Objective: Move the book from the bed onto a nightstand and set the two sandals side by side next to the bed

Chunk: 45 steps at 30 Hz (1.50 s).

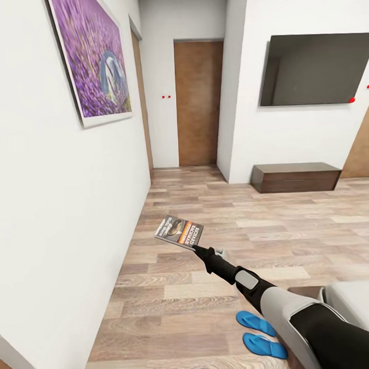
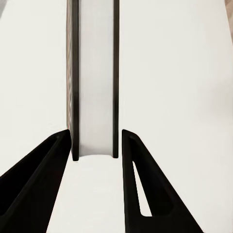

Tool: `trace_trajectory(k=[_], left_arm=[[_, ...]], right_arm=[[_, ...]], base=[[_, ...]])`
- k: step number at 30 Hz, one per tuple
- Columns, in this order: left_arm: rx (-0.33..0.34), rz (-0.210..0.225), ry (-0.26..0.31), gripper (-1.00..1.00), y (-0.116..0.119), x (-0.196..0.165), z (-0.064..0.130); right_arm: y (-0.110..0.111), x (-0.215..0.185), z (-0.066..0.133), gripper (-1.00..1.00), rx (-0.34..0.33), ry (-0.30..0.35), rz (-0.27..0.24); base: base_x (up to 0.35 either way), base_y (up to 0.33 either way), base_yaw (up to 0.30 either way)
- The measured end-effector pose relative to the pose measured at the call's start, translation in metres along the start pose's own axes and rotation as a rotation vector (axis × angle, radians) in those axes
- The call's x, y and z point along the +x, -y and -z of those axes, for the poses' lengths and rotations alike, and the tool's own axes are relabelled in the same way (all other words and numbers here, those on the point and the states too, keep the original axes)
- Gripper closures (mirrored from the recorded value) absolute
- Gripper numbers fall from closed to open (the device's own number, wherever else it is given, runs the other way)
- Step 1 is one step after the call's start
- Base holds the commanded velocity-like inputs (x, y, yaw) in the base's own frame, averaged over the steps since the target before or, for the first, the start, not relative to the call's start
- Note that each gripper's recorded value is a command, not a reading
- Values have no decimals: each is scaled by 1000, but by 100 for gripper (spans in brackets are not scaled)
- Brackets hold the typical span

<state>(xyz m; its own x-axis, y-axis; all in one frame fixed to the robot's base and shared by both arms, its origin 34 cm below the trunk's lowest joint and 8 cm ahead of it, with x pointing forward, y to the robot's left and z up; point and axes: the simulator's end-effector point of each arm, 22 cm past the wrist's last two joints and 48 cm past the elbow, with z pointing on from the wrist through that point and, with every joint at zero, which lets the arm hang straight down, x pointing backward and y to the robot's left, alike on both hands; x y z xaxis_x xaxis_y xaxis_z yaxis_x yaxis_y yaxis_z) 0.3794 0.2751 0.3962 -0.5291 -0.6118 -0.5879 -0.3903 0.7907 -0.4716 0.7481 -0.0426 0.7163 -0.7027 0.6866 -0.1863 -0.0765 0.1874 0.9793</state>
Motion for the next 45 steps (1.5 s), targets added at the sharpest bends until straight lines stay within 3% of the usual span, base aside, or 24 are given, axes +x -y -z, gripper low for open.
trace_trajectory(k=[45], left_arm=[[-3, -3, 1, -100, -3, -2, 0]], right_arm=[[0, 0, 0, 100, 0, 0, 0]], base=[[219, 112, 0]])
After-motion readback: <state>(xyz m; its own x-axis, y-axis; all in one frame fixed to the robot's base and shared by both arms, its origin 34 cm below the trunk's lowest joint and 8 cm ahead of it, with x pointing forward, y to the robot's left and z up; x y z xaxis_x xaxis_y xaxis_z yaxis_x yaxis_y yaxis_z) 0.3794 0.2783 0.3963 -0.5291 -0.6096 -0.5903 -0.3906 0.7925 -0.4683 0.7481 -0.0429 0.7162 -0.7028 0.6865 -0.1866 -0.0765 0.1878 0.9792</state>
